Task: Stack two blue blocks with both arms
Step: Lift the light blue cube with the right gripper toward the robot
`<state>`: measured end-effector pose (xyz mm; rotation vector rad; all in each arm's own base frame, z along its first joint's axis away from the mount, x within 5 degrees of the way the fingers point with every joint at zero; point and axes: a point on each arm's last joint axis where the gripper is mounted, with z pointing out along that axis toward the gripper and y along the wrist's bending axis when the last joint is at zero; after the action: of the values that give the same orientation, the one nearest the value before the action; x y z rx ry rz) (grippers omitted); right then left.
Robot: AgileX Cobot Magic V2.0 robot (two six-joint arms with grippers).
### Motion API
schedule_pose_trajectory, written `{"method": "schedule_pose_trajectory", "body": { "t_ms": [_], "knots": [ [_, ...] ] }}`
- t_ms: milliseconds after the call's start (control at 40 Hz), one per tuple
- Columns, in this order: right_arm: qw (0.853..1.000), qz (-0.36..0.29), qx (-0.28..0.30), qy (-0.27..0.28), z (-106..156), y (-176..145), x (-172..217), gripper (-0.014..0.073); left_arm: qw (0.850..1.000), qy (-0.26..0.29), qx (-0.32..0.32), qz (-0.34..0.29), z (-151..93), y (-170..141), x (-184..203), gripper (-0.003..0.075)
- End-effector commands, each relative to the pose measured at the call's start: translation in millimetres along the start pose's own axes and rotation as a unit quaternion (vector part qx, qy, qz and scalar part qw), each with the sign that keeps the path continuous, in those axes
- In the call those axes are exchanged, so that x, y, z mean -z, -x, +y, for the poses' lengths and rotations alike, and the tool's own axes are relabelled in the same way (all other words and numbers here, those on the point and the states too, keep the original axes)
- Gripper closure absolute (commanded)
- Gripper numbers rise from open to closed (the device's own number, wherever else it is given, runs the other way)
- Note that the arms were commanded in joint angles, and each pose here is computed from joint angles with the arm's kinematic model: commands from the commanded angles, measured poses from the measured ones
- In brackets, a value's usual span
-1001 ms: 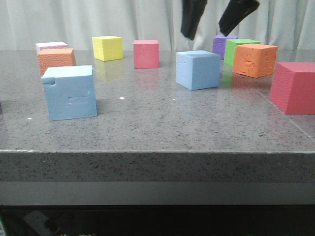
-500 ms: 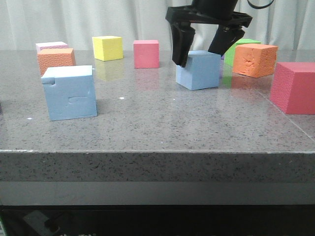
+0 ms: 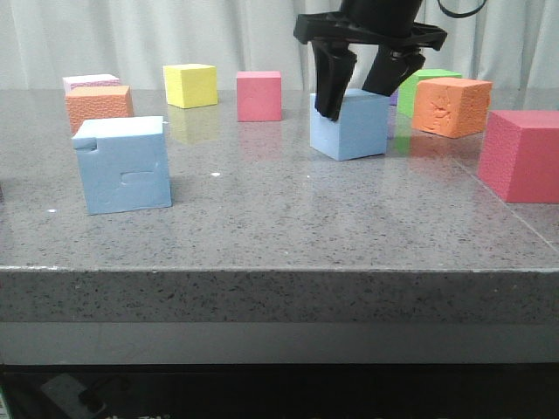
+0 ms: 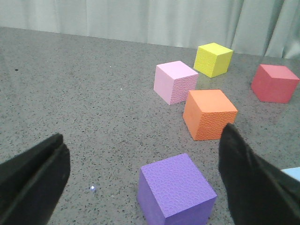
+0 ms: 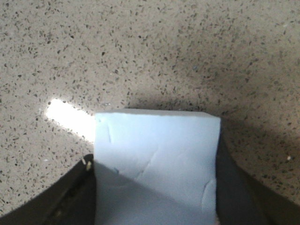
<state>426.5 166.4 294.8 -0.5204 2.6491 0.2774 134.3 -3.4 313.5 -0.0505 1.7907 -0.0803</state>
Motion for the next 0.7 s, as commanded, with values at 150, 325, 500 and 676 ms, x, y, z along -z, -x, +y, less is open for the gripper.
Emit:
{"method": "schedule_pose_trajectory", "body": {
  "t_ms": [150,325,500,676],
  "knots": [
    [0.998,-0.066,0.014,0.005,8,14,61,0.0193,0.998,-0.003,0.002,-0.059,-1,20,2,0.0092],
    [0.996,-0.083,0.014,0.023,15,15,88,0.0193,0.998,-0.003,0.002,-0.059,-1,20,2,0.0092],
    [0.995,-0.083,0.011,0.050,22,10,105,0.0195,0.998,-0.003,0.002,-0.059,-1,20,2,0.0092],
    [0.997,-0.044,0.003,0.062,25,1,111,0.0195,0.998,-0.003,0.002,-0.059,-1,20,2,0.0092]
  ]
}}
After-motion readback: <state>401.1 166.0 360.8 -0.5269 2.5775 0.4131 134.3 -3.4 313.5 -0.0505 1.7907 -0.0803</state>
